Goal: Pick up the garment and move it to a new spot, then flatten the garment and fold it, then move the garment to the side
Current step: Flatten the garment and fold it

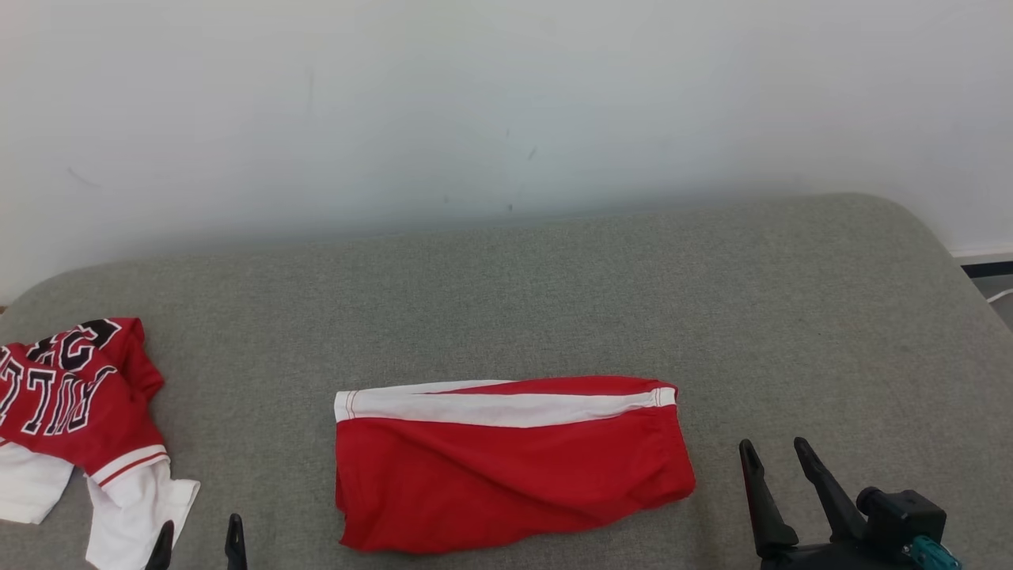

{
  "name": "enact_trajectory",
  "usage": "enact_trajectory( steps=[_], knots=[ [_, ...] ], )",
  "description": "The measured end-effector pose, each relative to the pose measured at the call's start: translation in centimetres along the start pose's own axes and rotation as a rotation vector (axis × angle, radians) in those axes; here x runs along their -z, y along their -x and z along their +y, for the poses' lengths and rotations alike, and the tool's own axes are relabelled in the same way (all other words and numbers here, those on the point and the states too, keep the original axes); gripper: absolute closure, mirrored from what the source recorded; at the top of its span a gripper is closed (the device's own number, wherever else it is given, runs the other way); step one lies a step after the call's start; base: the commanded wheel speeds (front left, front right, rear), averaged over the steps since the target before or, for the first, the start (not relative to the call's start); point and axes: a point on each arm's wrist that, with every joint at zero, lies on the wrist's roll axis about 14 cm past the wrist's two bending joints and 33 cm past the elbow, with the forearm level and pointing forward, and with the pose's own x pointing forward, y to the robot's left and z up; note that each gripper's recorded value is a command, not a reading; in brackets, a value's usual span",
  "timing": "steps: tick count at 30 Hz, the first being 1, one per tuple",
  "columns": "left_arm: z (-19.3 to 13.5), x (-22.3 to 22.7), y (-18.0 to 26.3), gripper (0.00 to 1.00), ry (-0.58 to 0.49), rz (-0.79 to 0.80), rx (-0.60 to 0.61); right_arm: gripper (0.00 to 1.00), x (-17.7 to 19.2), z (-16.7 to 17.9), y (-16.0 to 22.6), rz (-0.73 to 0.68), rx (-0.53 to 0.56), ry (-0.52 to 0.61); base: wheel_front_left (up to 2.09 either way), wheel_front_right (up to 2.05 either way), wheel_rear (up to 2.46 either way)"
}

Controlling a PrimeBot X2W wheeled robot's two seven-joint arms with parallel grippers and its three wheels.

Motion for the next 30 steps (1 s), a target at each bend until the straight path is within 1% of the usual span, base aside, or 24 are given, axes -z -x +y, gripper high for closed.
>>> enact_trajectory(
  steps=[15,21,30],
  knots=[
    [0.1,0.2,0.1,0.00,-0.005,0.001,-0.002,0.00,-0.3,0.1,-0.1,-0.007,0.003,-0.002,0.00,0.00,0.00],
    [0.2,0.3,0.2,0.00,-0.004,0.003,-0.007,0.00,0.0,0.3,-0.3,0.012,-0.004,-0.002,0.00,0.00,0.00],
    [0.0,0.8,0.4,0.00,0.006,0.019,0.003,0.00,0.8,0.8,-2.5,0.060,-0.037,0.030,0.00,0.00,0.00]
  ],
)
